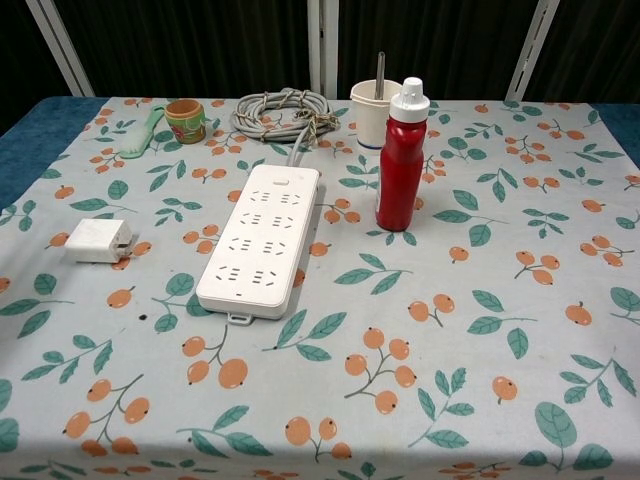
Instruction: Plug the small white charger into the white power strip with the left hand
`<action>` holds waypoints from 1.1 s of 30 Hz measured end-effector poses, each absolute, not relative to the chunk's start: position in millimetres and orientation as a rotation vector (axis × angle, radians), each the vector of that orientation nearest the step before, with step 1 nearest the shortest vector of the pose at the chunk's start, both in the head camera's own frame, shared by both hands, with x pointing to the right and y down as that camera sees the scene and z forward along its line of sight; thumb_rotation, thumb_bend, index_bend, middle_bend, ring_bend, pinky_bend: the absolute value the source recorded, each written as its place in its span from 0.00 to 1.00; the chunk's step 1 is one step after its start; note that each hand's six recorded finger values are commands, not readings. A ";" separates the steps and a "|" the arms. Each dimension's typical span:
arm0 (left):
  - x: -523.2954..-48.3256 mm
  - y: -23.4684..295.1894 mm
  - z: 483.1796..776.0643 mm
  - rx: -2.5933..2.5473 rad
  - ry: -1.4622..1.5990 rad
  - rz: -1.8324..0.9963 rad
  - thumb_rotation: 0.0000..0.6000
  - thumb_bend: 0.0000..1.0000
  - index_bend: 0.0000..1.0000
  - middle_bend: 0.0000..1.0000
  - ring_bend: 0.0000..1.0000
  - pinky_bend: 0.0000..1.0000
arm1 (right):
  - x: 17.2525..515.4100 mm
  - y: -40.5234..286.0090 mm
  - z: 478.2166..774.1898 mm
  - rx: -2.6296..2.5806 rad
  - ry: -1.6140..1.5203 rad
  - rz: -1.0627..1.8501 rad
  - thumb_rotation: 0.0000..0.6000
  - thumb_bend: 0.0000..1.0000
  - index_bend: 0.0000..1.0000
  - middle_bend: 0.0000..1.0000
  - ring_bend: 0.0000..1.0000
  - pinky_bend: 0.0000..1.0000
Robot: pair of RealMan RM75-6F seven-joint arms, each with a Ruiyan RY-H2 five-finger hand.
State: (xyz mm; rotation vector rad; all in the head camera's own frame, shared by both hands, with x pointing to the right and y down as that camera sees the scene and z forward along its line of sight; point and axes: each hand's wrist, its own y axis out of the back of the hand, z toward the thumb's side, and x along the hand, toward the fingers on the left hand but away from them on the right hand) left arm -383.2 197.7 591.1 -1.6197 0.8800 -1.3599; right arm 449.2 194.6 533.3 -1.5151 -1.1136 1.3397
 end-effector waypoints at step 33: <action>-305.8 183.4 698.0 -2.045 0.605 -1.380 1.00 0.19 0.06 0.15 0.00 0.00 | 447.5 190.4 535.9 -1.520 -1.103 1.366 1.00 0.12 0.00 0.02 0.00 0.00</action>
